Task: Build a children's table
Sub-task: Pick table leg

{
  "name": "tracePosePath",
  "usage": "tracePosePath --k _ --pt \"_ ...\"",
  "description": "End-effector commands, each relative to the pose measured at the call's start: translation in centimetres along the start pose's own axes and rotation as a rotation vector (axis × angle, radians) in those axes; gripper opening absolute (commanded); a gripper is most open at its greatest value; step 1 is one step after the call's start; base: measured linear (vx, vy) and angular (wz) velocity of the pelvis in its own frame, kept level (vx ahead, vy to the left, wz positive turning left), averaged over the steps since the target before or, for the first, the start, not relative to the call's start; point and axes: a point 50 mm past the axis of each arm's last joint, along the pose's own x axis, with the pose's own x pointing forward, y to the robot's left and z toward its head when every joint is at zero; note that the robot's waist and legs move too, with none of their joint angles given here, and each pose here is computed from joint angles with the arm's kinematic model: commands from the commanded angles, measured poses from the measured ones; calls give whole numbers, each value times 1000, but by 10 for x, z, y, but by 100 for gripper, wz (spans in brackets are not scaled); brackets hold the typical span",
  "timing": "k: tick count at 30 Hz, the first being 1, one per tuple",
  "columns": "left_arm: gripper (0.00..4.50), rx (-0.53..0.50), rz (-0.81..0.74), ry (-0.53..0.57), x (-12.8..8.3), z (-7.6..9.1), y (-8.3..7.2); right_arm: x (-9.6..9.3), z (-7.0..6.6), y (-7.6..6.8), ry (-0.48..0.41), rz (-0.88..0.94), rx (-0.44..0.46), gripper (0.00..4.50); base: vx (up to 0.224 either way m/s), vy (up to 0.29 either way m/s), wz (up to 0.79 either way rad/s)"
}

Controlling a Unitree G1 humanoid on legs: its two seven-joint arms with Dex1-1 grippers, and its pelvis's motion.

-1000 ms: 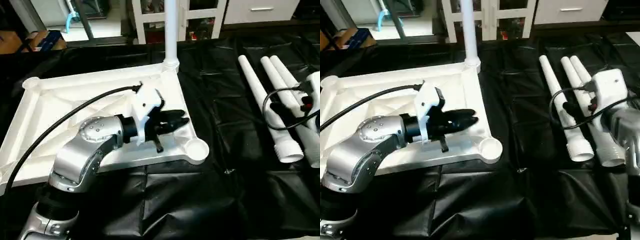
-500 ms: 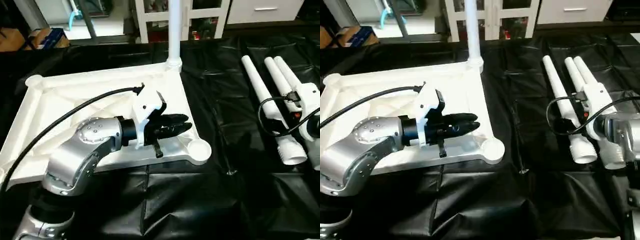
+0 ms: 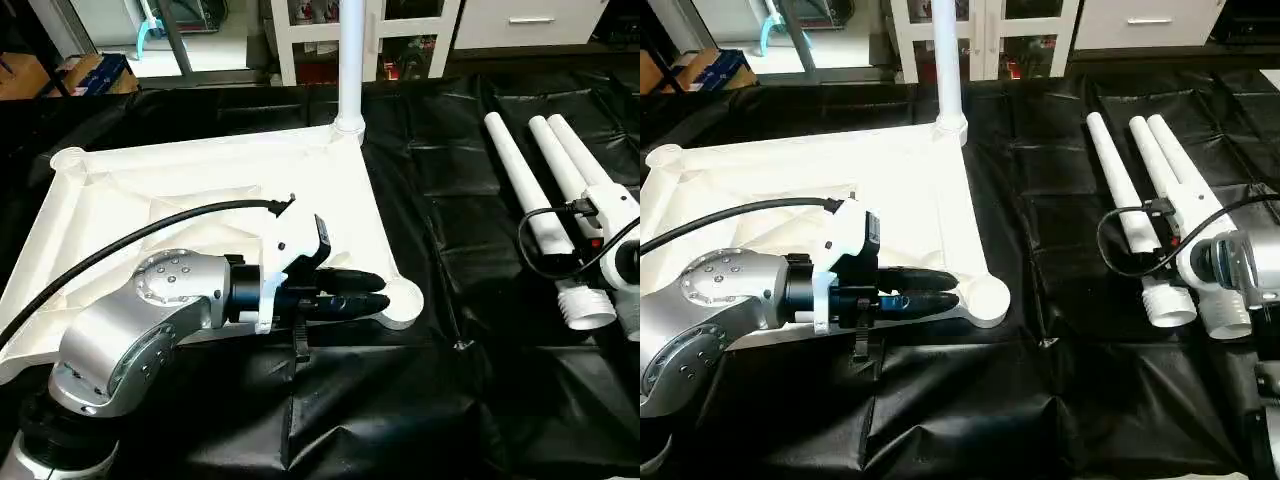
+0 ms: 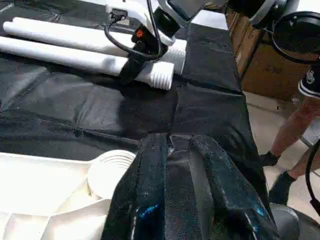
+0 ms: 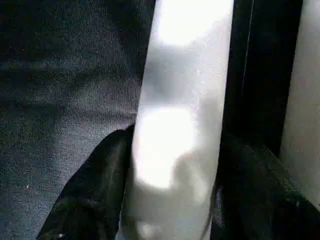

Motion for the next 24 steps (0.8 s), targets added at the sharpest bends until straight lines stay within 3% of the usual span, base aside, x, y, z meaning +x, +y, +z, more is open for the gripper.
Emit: tracePosePath --k 1,10,17,20,22,24 --pt "98 7 6 18 -1 -1 -1 -1 1 -2 7 -8 -13 261 0 0 0" --pt "98 12 22 18 -1 -1 0 0 -2 -4 17 0 -2 194 0 0 0" --pt "98 17 60 1 -3 0 4 3 -4 -4 11 3 25 188 0 0 0" --pt "98 27 179 -79 -6 11 19 -3 13 0 -114 29 44 187 0 0 0" --pt "98 8 319 -173 -10 25 38 -17 36 12 -290 125 57 187 0 0 0" --pt "114 -20 379 -222 -12 31 47 -24 46 18 -372 172 59 186 0 0 0"
